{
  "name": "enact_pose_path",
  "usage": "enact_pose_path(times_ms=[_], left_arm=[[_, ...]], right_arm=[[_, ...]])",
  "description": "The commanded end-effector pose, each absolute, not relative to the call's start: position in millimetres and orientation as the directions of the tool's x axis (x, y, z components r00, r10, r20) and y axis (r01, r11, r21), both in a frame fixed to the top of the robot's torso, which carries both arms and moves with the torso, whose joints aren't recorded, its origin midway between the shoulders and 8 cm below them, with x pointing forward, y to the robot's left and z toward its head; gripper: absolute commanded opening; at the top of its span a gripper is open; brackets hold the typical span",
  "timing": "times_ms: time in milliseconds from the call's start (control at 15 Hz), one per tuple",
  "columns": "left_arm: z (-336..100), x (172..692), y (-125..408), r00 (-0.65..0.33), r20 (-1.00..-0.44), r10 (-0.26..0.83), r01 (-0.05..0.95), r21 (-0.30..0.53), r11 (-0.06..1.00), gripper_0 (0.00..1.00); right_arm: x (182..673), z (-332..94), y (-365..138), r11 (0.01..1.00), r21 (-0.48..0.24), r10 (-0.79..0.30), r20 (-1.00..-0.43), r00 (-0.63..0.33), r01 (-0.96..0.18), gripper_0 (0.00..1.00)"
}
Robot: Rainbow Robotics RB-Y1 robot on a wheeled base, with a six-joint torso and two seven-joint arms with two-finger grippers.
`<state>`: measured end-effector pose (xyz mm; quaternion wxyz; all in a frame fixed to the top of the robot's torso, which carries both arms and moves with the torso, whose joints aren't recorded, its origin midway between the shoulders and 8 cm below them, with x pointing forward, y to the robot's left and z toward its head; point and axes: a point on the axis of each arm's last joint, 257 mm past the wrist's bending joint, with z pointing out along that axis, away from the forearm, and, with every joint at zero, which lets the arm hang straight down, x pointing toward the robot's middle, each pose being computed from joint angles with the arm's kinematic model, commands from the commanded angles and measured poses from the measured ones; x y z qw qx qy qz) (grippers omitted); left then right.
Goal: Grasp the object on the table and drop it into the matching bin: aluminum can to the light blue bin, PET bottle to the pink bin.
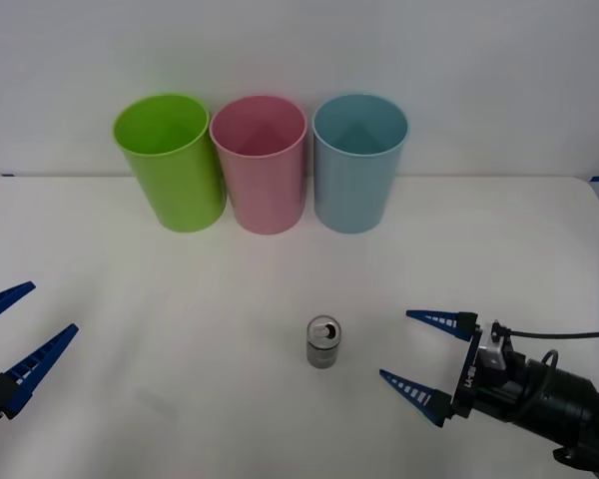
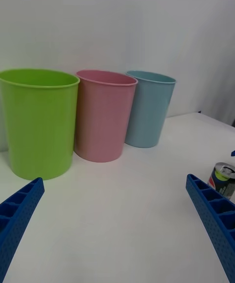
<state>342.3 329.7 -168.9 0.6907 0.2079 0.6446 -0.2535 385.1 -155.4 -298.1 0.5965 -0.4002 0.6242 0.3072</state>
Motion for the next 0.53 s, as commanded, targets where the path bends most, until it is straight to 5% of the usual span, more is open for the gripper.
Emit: enact_pose_path(times_ms=[67, 533], left_arm=[[-169, 342, 330, 0.041, -0.996, -0.082, 0.618, -0.039, 0.785, 1.00], [-169, 342, 330, 0.041, -0.996, -0.082, 0.618, -0.039, 0.785, 1.00]], right_arm=[[390, -304, -134, 0.481, -0.092, -0.140, -0.990, 0.028, -0.872, 1.00], [398, -315, -90, 0.473, -0.107, -0.161, -0.986, 0.033, -0.875, 1.00]])
